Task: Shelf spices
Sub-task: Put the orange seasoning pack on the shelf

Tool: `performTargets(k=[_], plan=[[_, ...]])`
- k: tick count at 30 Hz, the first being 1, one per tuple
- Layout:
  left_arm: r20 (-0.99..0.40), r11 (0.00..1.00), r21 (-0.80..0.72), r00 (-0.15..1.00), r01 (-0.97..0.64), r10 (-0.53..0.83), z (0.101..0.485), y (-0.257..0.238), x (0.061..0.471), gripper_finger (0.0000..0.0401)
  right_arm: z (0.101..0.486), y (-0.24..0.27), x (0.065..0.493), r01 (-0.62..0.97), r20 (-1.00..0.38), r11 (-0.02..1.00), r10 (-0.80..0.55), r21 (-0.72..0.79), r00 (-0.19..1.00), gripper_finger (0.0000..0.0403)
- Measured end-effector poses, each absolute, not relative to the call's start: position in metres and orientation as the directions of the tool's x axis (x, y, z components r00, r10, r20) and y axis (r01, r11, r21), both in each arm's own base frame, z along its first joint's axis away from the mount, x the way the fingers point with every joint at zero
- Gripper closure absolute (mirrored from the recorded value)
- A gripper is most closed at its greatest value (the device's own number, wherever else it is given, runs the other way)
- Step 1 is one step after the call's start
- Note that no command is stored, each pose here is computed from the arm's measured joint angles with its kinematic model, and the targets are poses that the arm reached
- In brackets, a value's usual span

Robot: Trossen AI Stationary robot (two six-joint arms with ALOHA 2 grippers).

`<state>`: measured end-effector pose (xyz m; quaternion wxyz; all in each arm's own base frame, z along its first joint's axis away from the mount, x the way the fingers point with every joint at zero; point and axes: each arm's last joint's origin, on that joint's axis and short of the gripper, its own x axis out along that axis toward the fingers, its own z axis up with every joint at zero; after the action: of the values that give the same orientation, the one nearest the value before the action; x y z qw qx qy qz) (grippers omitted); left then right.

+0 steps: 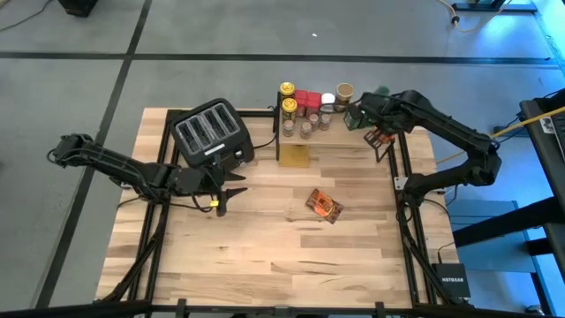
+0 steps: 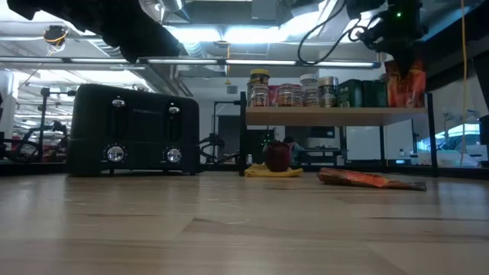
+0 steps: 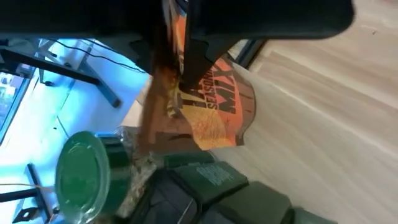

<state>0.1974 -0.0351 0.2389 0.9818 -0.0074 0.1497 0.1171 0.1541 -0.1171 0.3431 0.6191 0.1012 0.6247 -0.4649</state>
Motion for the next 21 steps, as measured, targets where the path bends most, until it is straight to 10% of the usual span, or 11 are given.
performTargets(k=[11, 21], plan=[[-0.292, 0.972, 0.019, 0.928, -0.235, 0.230, 0.239, -0.035, 0.198, 0.0248, 0.358, -0.116, 0.155, 0.715, -0.879, 0.566, -0.453, -0.410, -0.146, 0.0269], [-0.292, 0.972, 0.025, 0.928, -0.233, 0.230, 0.239, -0.035, 0.198, 0.0248, 0.406, -0.105, 0.156, 0.786, -0.919, 0.611, -0.356, -0.093, 0.168, 0.0242]])
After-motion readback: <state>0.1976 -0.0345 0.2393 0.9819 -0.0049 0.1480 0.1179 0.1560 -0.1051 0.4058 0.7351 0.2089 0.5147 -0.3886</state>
